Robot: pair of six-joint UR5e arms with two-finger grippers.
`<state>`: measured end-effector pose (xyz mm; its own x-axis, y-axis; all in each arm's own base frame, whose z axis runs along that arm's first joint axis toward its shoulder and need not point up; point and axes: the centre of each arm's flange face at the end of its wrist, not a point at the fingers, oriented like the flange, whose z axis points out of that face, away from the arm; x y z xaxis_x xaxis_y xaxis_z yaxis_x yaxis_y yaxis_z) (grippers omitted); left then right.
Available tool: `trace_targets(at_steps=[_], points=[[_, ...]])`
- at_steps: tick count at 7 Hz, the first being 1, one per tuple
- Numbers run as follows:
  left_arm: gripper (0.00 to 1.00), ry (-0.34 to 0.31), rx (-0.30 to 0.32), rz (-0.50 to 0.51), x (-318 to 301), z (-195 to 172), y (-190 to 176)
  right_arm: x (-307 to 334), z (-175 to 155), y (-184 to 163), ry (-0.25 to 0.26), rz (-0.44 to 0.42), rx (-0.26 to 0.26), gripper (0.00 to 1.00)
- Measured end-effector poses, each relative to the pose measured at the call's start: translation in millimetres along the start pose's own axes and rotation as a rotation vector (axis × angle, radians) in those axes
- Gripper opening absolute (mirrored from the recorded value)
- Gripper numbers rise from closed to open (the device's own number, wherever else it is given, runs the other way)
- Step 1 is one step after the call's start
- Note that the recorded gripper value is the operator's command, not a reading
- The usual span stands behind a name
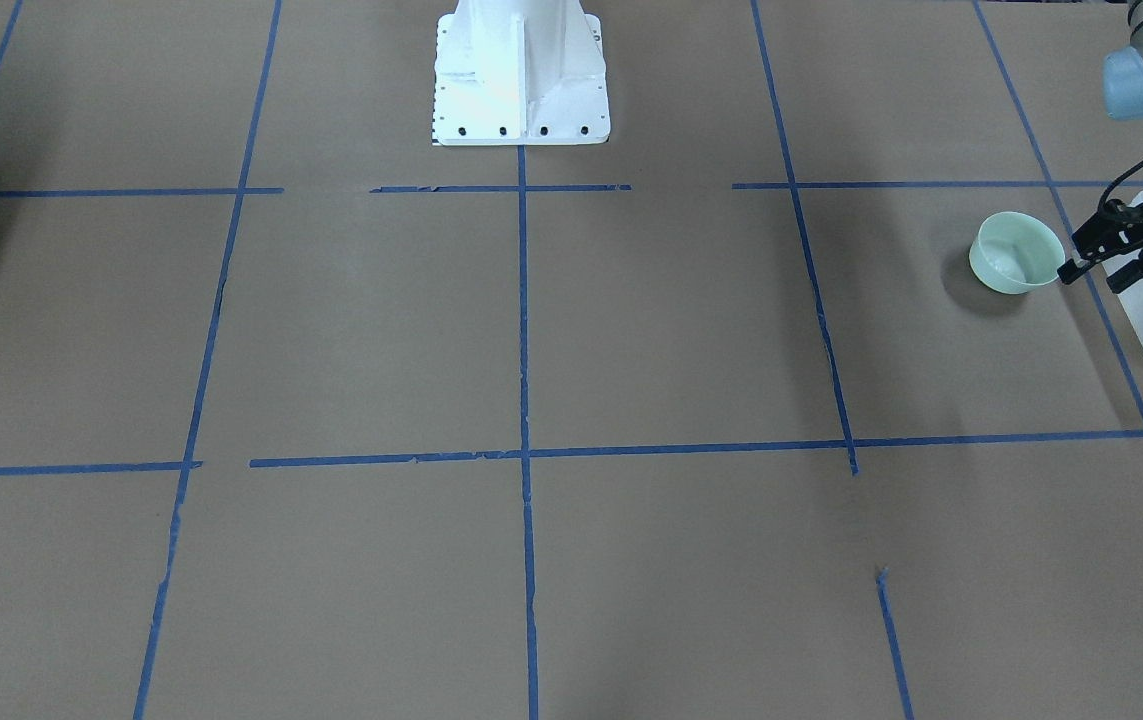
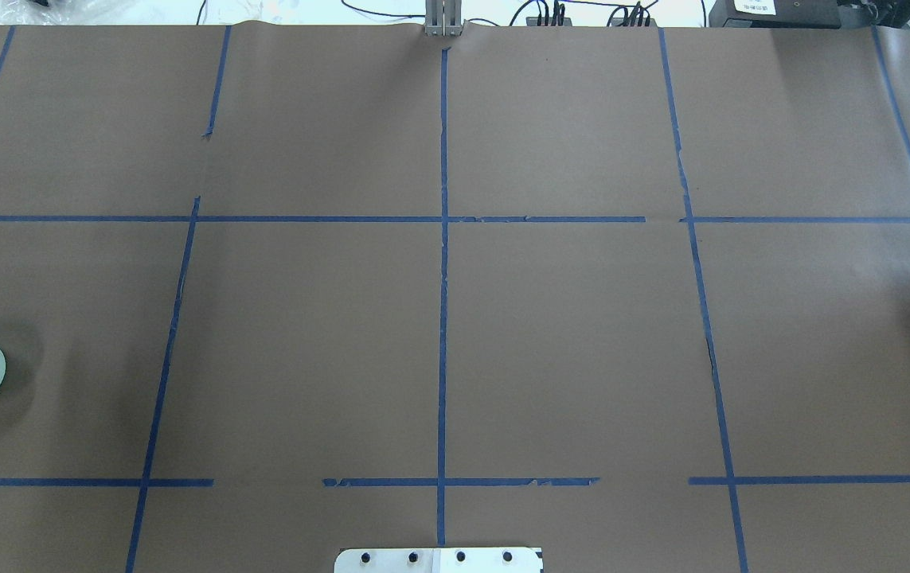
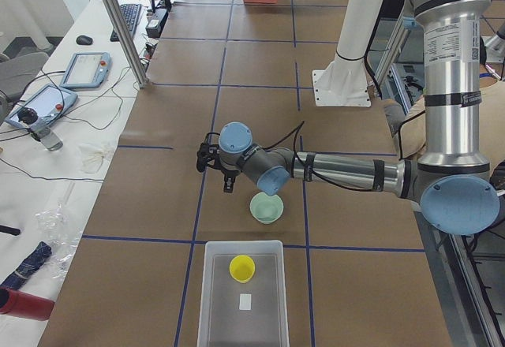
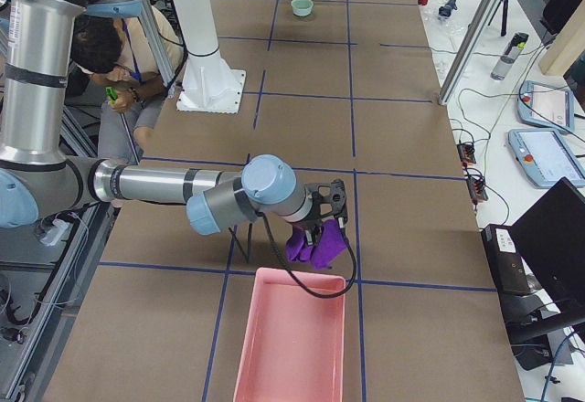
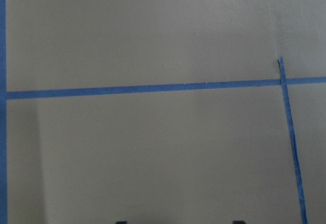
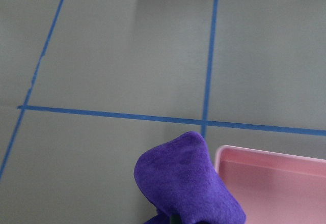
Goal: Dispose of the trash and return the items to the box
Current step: 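Carry the purple cloth with the right gripper into the pink bin and release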
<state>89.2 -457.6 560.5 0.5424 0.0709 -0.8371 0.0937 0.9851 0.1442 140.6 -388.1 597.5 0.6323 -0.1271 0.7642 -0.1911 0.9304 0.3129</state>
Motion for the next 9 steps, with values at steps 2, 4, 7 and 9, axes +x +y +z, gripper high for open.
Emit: trace_targets(at_steps=[2, 4, 7, 9], points=[[0.76, -0.046, -0.002, -0.010, -8, 9, 11, 65, -49, 17, 0.148, -0.115, -0.047, 0.00], [0.77, -0.085, -0.024, -0.036, -20, 16, 35, 119, -39, 35, 0.204, -0.137, -0.134, 0.00], [0.77, -0.116, -0.071, -0.141, -10, 31, 68, 150, 21, 56, 0.149, -0.140, -0.221, 1.00], [0.77, -0.127, -0.111, -0.163, 9, 54, 83, 146, 47, 58, 0.078, -0.109, -0.237, 1.00]])
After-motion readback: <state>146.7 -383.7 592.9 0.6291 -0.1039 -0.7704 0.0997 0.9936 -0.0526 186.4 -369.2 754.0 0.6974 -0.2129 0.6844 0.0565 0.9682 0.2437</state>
